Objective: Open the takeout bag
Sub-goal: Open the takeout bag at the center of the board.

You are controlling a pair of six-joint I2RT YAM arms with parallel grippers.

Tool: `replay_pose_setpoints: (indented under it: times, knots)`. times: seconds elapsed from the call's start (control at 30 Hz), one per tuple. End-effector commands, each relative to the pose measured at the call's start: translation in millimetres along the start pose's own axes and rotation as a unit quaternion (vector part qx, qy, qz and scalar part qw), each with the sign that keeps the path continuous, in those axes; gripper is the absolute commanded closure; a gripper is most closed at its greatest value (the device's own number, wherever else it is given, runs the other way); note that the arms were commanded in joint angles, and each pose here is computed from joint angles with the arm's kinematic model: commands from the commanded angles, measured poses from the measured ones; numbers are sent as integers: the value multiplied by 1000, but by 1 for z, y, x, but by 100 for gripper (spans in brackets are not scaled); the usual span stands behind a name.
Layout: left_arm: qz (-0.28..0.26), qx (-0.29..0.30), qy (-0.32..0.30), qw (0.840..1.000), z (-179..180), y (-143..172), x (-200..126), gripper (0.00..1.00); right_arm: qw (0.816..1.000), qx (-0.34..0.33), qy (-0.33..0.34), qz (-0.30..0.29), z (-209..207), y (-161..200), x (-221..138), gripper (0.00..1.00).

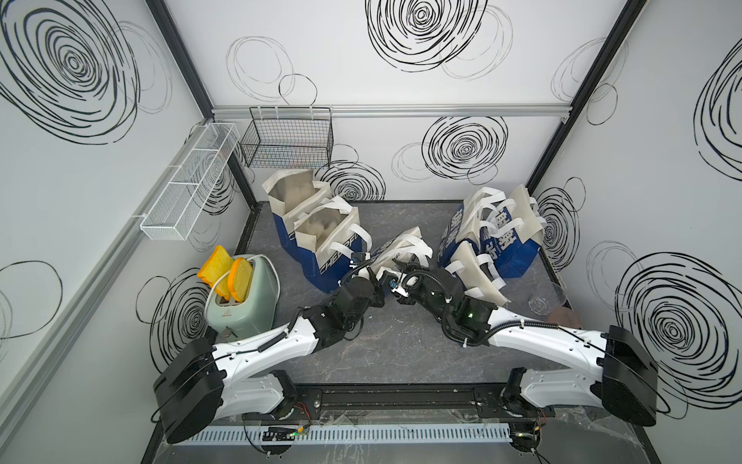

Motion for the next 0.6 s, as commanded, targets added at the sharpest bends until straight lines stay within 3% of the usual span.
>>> replay_pose_setpoints:
  times: [0.0, 0.57]
  knots:
    - [34, 19, -7, 999, 2, 9, 5, 100, 999, -2, 36, -17, -3, -3, 5, 55]
    - [40, 22, -1, 999, 0, 6, 3, 100, 994, -9, 103, -34, 0, -5, 30, 57]
Point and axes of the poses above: each gripper's point midway between its finger pads, its own x axis out along the fingers, its own z axis along the line the jaws close on, y = z × x, the point moved 9 cm from there along -x, back along the fingers, and after that the axes turned 10 degrees about x, right-handed, at the moved point
